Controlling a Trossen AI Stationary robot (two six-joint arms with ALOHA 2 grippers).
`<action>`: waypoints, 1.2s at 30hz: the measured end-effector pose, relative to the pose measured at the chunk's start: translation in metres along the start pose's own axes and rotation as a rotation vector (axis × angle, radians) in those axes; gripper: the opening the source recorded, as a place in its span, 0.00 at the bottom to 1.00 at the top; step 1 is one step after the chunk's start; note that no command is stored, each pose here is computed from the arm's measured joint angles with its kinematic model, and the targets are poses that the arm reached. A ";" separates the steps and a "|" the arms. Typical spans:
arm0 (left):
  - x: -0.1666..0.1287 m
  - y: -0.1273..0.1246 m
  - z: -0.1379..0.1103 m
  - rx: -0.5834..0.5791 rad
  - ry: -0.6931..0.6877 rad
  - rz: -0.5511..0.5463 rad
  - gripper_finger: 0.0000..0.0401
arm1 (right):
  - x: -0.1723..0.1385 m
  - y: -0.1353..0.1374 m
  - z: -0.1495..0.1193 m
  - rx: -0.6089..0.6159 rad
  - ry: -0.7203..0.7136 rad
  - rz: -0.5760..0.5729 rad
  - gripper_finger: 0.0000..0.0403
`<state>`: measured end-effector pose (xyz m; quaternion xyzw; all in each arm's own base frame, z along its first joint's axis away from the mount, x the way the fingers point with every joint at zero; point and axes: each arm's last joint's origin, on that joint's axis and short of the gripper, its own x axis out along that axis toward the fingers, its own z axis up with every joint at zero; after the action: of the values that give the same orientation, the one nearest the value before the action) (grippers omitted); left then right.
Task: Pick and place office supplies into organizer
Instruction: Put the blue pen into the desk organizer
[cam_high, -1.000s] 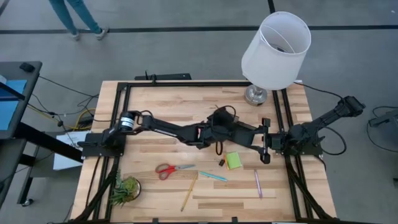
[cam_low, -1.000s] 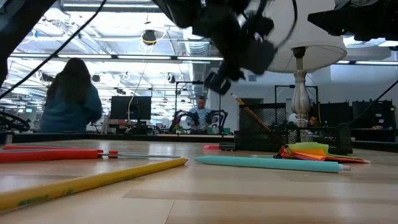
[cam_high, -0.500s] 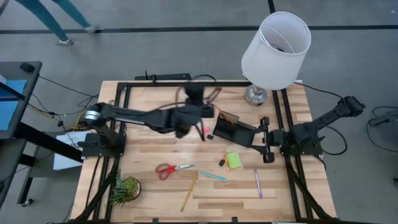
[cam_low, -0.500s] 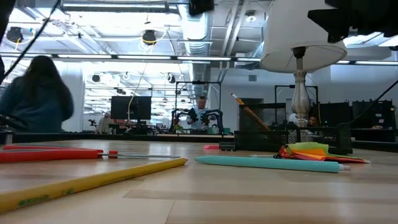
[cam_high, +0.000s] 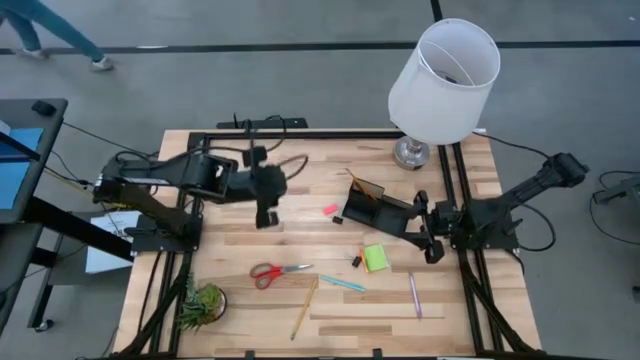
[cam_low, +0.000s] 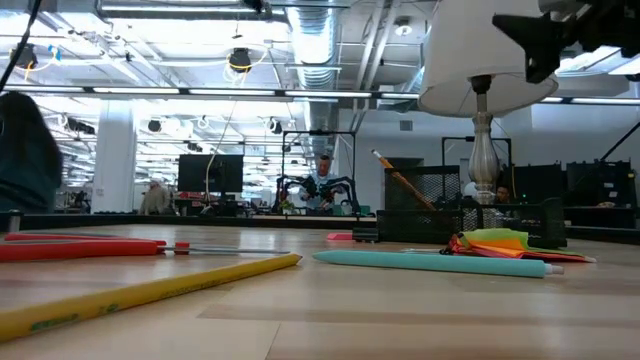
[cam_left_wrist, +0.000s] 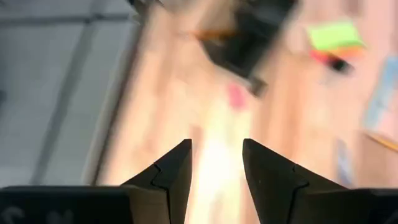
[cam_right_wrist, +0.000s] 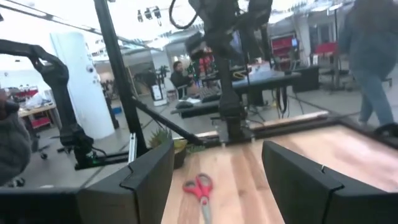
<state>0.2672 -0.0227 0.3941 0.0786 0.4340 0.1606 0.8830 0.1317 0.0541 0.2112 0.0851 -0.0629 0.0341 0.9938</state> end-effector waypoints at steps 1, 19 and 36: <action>0.002 -0.005 -0.003 0.000 0.019 -0.030 0.34 | 0.002 0.001 -0.002 0.013 0.003 0.000 0.59; 0.037 -0.105 -0.103 -0.178 -0.096 0.152 0.34 | 0.063 0.001 -0.059 0.156 0.193 -0.191 0.59; 0.022 -0.161 -0.136 -0.381 -0.422 0.039 0.34 | 0.104 0.008 -0.053 0.407 0.366 0.183 0.59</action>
<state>0.2066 -0.1661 0.2501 -0.0488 0.2009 0.2363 0.9494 0.2402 0.0773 0.1743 0.2692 0.1182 0.1505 0.9439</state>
